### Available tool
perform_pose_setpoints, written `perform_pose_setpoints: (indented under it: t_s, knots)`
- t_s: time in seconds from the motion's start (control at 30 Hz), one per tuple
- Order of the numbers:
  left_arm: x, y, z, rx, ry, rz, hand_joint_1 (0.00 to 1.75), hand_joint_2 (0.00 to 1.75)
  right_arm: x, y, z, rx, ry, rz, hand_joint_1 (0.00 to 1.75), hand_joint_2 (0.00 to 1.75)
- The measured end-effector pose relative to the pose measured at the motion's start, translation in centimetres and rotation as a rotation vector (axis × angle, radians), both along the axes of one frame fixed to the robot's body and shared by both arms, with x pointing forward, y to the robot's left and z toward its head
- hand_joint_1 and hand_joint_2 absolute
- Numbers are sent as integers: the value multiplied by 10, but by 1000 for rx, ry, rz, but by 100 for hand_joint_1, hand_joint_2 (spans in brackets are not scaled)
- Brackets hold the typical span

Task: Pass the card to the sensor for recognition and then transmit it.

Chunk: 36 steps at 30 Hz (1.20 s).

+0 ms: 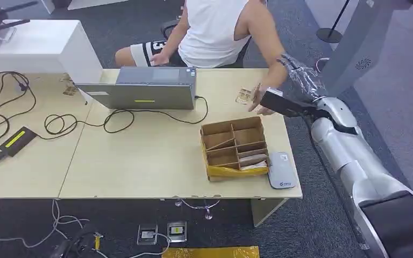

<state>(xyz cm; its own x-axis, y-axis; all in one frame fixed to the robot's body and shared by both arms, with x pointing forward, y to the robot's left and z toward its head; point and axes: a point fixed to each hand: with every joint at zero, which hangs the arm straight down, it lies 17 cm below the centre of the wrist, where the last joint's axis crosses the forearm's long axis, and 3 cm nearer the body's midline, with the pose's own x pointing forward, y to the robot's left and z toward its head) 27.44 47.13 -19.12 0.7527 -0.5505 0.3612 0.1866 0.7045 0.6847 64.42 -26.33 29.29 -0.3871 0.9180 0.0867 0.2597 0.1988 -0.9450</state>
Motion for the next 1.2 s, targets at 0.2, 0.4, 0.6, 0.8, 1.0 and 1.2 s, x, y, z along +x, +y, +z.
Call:
perform_pose_setpoints:
  t_s: [0.2, 0.4, 0.6, 0.8, 1.0, 1.2]
  knots:
    - [-12, 25, 3, 7, -18, 70, 0, 0, -1, -46, 17, 74, -67, -79, 0, 175]
    - [-20, 40, 5, 23, -18, 96, 0, 0, -10, -130, 39, 176, -135, -223, 0, 175]
    - [-30, 56, 8, 49, -28, 124, 0, 0, -47, -270, 65, 305, -236, -472, 0, 175]
    - [-30, 69, 14, 65, -44, 140, 0, 0, -101, -379, 75, 378, -321, -690, 0, 175]
    - [-32, 86, 20, 87, -46, 153, 0, 0, -182, -484, 43, 470, -348, -958, 0, 175]
    - [-33, 91, 22, 91, -54, 172, 0, 0, -266, -555, -25, 546, -267, -1200, 0, 175]
